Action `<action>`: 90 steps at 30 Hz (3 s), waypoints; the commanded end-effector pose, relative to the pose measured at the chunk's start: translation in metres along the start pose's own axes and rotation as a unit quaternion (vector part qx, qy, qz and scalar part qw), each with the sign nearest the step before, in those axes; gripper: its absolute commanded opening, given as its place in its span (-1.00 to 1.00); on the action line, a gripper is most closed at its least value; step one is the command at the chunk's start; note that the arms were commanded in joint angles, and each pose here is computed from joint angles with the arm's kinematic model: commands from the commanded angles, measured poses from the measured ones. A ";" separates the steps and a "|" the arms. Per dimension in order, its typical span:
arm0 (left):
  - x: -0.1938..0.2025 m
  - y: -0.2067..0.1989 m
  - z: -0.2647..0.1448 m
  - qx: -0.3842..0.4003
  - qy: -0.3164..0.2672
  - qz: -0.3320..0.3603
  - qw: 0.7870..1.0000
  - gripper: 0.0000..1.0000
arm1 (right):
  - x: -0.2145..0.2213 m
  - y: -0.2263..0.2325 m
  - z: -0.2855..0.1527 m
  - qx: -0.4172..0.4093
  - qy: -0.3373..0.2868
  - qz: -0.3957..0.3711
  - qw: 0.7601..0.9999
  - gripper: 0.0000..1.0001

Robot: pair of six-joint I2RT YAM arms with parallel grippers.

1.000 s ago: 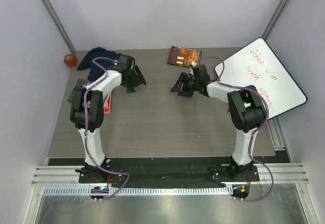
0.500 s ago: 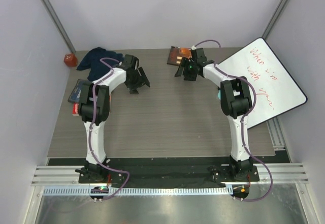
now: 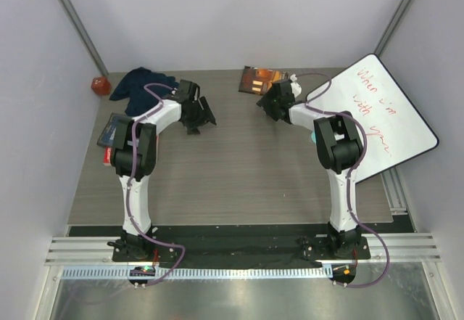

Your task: Fold and stack the t-shirts

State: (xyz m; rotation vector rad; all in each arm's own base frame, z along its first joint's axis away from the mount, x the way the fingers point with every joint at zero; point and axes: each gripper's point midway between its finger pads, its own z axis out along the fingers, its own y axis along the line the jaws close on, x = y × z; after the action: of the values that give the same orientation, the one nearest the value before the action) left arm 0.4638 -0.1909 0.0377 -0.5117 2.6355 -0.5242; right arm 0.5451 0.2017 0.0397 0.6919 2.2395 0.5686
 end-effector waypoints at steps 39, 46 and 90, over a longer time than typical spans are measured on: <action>-0.007 0.009 -0.071 -0.011 -0.034 0.028 0.999 0.48 | -0.098 0.022 0.141 -0.064 -0.138 0.355 0.922 0.21; -0.003 0.013 -0.066 -0.016 -0.025 0.030 0.999 0.48 | -0.099 0.020 0.128 -0.079 -0.132 0.343 0.927 0.21; -0.031 0.038 -0.163 -0.057 -0.190 -0.035 0.980 0.52 | 0.058 0.137 0.001 -0.308 0.171 0.032 0.935 -0.98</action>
State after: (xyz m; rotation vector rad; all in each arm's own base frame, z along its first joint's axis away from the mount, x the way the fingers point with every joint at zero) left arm 0.4093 -0.1212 0.1541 -0.5896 2.3820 -0.3222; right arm 0.6058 0.2882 0.0417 0.7014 2.0899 1.2627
